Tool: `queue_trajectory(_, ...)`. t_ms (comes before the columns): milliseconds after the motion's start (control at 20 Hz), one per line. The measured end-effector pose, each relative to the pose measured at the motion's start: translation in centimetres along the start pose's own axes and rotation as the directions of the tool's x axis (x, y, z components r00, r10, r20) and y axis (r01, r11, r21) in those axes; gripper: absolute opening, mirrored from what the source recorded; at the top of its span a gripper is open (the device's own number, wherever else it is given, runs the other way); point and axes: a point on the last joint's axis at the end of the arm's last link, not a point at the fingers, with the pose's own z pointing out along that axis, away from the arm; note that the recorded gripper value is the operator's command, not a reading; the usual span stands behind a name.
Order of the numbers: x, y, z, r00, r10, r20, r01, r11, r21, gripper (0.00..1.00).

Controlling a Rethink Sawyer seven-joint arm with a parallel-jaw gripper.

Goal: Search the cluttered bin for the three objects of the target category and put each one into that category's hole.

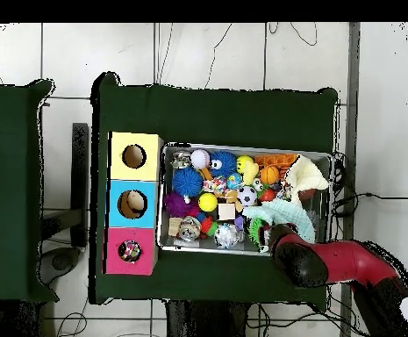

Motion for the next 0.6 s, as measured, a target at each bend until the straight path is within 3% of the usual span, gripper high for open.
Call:
queue_trajectory(150, -0.1, -0.1, 0.2, 1.0000, 0.006, 0.005, -0.006, 1.0000, -0.005, 0.00)
queue_trajectory(200, -0.4, -0.3, 0.3, 0.9998, 0.010, 0.014, -0.010, 0.9999, -0.007, 1.00)
queue_trajectory(600, -1.2, -0.6, 0.6, 0.9990, 0.018, 0.041, -0.018, 0.9998, -0.013, 1.00)
